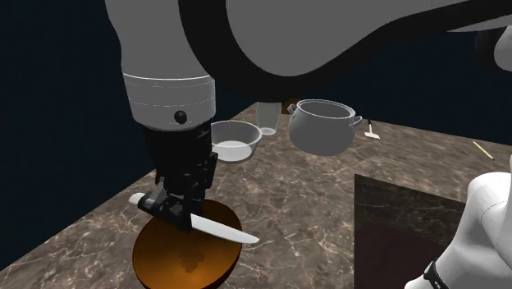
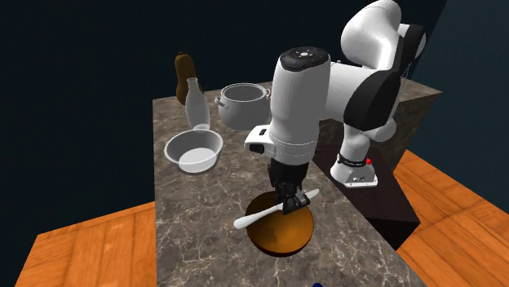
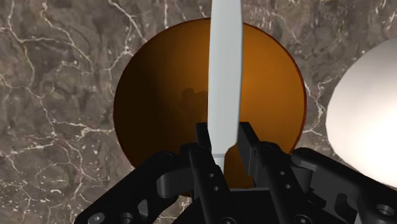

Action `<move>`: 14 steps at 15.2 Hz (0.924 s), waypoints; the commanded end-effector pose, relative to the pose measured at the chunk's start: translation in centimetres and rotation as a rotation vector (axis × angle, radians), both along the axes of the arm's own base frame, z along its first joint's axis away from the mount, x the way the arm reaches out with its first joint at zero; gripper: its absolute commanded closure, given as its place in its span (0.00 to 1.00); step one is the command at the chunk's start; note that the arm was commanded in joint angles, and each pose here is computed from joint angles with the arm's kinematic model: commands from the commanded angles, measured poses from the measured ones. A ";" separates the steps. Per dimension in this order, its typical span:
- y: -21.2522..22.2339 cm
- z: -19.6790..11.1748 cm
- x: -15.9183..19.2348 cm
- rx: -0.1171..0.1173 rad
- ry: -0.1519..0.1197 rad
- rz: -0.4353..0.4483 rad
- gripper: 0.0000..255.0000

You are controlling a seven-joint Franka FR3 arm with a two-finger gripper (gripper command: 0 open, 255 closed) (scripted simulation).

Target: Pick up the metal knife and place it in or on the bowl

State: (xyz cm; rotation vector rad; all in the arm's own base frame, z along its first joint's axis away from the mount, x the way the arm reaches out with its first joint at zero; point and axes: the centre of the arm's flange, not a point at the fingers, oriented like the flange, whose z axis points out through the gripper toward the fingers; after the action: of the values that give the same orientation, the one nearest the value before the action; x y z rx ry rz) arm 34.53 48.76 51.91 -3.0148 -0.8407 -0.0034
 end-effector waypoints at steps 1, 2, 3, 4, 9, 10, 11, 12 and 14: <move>0.0 -1.0 -0.1 0.000 0.000 0.000 1.00; 0.0 -1.5 -0.1 0.000 0.000 0.000 1.00; 0.0 -2.0 -0.1 0.000 0.000 0.000 1.00; 0.0 -2.6 -0.1 0.000 0.000 0.000 1.00; 0.0 -4.2 -0.1 0.000 0.000 0.000 1.00; 0.0 -4.2 -0.1 0.000 0.000 0.000 1.00; 0.0 -4.2 -0.1 0.000 0.000 0.000 1.00; 0.0 -4.2 -0.1 0.000 0.000 0.000 1.00; 0.0 -4.2 -0.1 0.000 0.000 0.000 1.00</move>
State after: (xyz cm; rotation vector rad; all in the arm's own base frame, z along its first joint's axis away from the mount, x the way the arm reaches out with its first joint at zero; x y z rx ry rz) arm 34.45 48.79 47.79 -3.0140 -0.8403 -0.0063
